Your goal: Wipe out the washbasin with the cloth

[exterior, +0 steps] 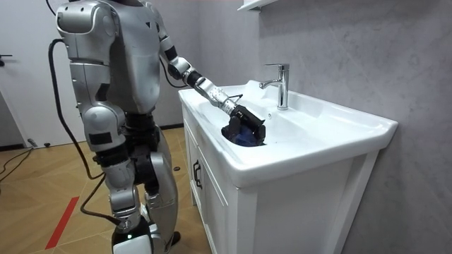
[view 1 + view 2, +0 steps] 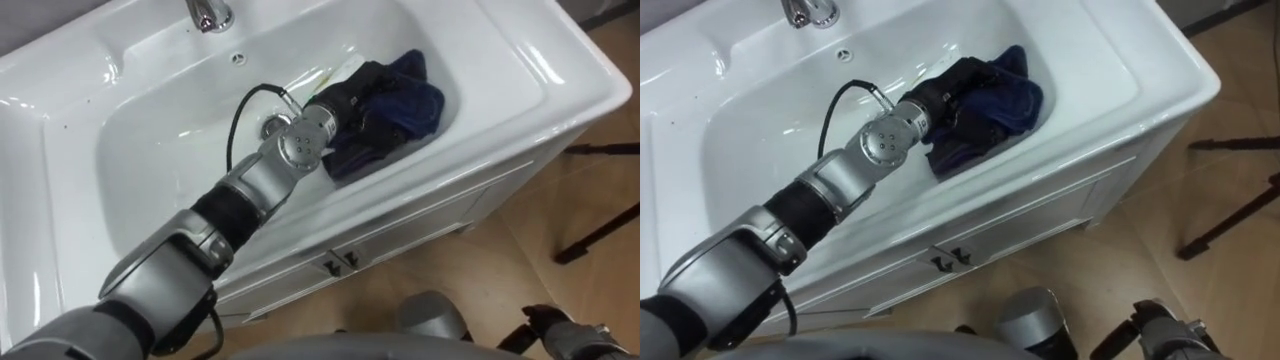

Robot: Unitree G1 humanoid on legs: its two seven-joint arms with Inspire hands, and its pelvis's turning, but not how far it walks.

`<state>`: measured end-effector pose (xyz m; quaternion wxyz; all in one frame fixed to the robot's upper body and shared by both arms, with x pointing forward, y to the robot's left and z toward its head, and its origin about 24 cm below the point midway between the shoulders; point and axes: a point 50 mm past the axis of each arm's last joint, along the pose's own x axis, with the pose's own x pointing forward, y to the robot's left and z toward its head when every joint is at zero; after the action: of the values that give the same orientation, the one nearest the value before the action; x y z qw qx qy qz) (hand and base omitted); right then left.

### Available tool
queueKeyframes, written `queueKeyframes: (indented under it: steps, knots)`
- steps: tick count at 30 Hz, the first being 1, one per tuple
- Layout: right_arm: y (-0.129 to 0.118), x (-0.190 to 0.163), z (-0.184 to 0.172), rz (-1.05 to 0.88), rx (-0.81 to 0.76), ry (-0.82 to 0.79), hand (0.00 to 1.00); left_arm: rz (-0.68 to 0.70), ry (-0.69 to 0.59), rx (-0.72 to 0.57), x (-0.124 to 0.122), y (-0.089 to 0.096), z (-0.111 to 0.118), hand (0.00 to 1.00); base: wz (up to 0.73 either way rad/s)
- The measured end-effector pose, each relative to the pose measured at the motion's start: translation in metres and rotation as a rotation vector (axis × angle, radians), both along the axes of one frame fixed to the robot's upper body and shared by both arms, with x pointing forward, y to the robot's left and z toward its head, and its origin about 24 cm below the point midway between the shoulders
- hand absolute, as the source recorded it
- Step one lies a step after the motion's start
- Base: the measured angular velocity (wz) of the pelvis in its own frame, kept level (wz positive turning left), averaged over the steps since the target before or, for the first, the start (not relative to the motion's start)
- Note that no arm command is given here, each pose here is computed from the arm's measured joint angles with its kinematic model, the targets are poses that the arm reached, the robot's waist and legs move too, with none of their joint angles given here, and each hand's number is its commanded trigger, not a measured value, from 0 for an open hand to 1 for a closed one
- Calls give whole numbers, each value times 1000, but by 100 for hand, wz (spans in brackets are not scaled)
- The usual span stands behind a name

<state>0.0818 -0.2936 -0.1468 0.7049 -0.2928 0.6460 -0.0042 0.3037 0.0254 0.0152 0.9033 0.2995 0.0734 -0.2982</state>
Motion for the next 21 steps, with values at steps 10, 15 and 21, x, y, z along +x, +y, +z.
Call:
queueKeyframes:
  steps: [10,15,21]
  knots:
    - [-1,-15,-2,14,-14,43,0,-45,-56,121,-10,8,-17,100,-1]
    - [-2,-25,-3,20,-17,88,0,23,-30,261,-18,37,-47,100,-11]
    - [-3,-35,-4,-12,-27,104,0,106,-67,477,-33,80,-73,100,-3]
